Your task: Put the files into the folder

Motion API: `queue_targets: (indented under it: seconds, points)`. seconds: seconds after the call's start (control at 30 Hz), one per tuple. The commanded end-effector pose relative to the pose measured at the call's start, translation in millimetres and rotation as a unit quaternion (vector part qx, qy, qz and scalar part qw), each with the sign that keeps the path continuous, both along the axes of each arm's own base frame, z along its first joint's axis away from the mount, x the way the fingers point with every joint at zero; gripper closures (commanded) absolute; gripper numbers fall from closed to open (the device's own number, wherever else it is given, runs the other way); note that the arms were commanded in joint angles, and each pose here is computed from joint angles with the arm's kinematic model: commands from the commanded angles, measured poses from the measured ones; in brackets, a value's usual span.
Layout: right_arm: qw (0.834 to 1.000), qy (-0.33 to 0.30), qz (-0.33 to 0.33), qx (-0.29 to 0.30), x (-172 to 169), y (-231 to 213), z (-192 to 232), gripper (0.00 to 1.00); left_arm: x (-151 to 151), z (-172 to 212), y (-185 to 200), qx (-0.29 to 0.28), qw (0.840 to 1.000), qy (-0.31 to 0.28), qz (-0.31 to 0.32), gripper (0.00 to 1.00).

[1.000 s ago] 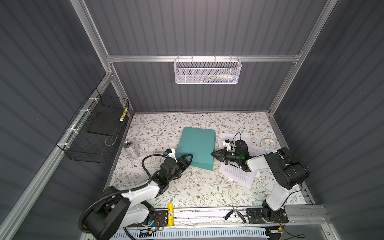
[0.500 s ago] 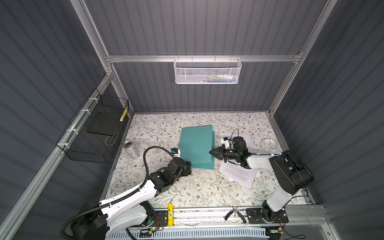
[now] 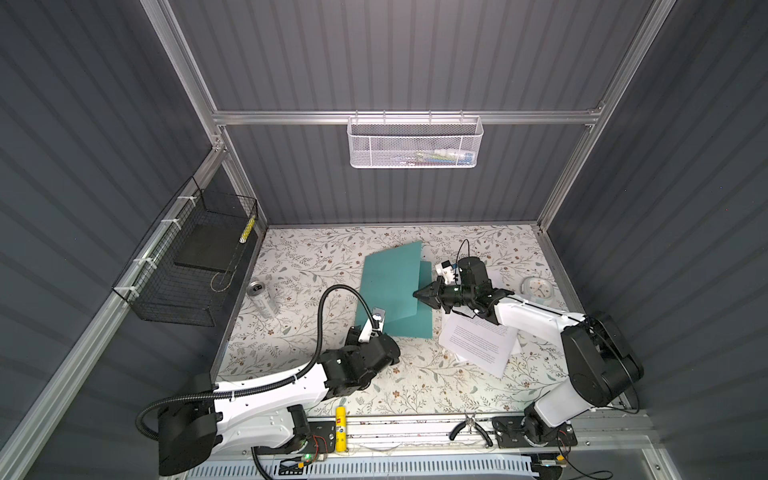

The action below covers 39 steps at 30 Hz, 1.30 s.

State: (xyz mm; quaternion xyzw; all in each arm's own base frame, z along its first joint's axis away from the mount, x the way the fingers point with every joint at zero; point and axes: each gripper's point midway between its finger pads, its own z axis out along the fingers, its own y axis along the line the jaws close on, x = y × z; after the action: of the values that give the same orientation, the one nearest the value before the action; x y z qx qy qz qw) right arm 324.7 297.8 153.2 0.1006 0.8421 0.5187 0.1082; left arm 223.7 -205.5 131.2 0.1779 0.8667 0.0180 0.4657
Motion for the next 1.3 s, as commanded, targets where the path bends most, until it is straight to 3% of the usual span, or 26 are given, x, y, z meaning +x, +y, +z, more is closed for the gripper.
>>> queue_targets:
  seconds: [0.0, 0.5, 0.63, 0.8, 0.97, 1.2, 1.27]
  points:
    - [1.000, -0.013, 0.014, -0.007, -5, 10, 17, 1.00, 7, 15, -9, 0.005, 1.000, -0.024, -0.008, 0.27]
    - [0.999, -0.025, 0.031, 0.002, -12, 34, 42, 1.00, 10, 25, -46, -0.008, 0.997, -0.024, -0.067, 0.32]
    - [0.999, -0.030, 0.042, 0.011, -18, 39, 49, 1.00, 16, 22, -57, 0.011, 0.997, -0.021, -0.074, 0.43]
    - [0.999, -0.031, 0.041, 0.011, -22, 37, 51, 1.00, 23, 24, -64, 0.023, 0.997, -0.029, -0.069, 0.64]
    - [0.998, -0.034, 0.041, 0.015, -22, 38, 54, 1.00, 26, 22, -68, 0.041, 0.997, -0.024, -0.068, 1.00]
    - [0.998, -0.039, 0.050, 0.031, -17, 38, 62, 1.00, 23, 32, -51, 0.025, 0.998, -0.037, -0.046, 1.00]
    - [0.996, -0.048, 0.054, 0.045, -14, 36, 68, 0.86, 21, 38, -46, 0.015, 0.998, -0.041, -0.041, 1.00]
